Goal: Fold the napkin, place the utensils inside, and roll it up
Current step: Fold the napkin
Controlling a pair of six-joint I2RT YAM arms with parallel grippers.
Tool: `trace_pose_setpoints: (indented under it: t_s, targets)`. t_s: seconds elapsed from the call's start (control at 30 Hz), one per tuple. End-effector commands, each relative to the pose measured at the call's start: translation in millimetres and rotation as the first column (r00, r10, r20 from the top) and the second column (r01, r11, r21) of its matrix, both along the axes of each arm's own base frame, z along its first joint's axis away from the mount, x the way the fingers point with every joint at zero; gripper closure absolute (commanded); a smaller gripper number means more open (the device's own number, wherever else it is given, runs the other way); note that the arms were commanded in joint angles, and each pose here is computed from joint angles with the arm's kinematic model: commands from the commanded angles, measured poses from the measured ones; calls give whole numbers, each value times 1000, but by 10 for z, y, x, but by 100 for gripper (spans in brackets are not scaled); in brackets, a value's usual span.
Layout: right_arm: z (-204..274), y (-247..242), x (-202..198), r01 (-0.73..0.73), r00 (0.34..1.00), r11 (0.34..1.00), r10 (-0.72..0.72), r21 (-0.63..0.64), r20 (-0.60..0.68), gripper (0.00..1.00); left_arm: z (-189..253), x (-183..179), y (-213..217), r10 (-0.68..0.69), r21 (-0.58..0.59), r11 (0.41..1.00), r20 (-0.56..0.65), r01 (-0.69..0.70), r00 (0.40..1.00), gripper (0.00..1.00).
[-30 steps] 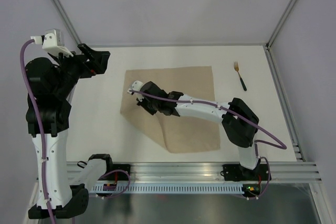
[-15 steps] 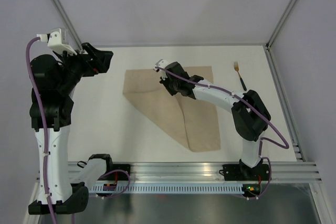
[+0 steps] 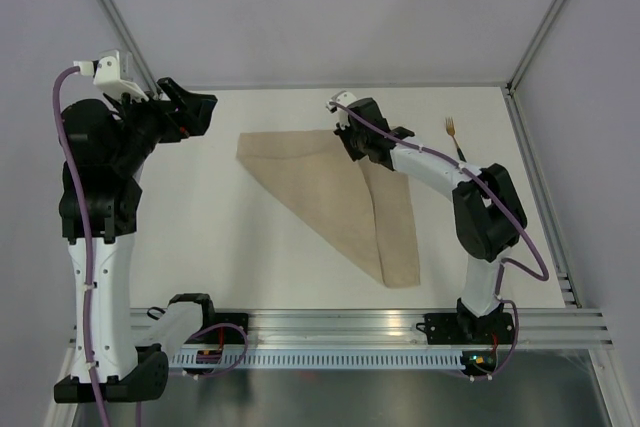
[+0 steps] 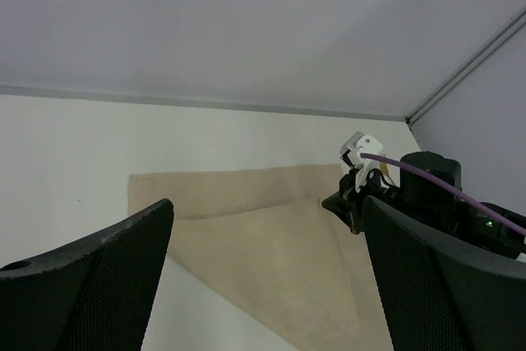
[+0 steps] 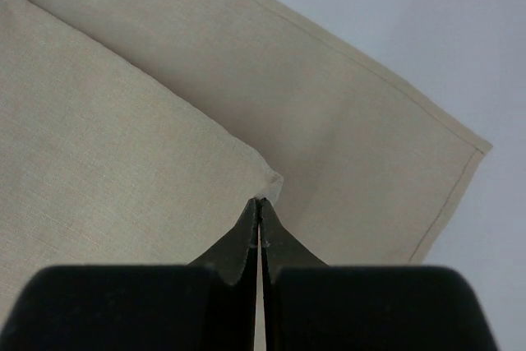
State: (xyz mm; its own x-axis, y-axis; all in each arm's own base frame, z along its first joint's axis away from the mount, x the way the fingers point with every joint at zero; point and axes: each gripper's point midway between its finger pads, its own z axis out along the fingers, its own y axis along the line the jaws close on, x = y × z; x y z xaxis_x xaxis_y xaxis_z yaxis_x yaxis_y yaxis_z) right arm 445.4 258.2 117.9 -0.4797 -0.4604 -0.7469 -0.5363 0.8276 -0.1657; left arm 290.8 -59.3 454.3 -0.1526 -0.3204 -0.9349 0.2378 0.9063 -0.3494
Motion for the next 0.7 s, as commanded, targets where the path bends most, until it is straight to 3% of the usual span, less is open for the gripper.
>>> trace_pose_setpoints:
  t_s: [0.0, 0.67]
  targets:
    - [232, -146, 189, 34, 998, 999, -35, 16, 59, 100, 37, 12, -54, -31, -15, 999, 14, 31, 999, 0]
    - [227, -706, 724, 160, 984, 987, -160, 14, 80, 100, -10, 57, -52, -30, -15, 999, 1, 30, 1000, 0]
